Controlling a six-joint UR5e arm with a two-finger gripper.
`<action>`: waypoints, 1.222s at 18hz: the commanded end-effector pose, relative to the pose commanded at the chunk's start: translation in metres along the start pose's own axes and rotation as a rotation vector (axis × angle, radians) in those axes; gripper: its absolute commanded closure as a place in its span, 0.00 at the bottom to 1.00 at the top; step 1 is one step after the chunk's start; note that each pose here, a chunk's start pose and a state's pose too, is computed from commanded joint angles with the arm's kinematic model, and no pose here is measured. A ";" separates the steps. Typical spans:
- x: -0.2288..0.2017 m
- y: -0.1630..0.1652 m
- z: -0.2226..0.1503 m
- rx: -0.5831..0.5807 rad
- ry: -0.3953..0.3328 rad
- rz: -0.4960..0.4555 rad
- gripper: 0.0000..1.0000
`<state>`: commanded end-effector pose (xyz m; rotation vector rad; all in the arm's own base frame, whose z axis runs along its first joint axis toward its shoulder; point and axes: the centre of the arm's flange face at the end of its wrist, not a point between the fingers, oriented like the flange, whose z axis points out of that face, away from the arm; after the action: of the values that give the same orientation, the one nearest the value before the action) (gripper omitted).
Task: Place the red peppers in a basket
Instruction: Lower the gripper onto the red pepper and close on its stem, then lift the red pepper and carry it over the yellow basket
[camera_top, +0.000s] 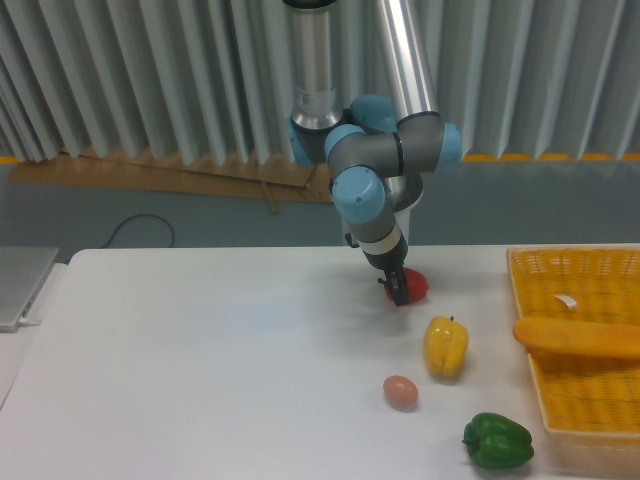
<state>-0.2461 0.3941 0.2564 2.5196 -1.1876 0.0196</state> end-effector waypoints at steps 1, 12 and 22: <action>0.001 -0.001 0.002 0.000 0.004 -0.002 0.56; -0.015 0.025 -0.029 -0.002 -0.037 -0.037 0.58; -0.029 0.112 -0.082 0.192 -0.107 -0.159 0.58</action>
<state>-0.3375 0.3764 0.3632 2.8089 -1.0666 -0.0429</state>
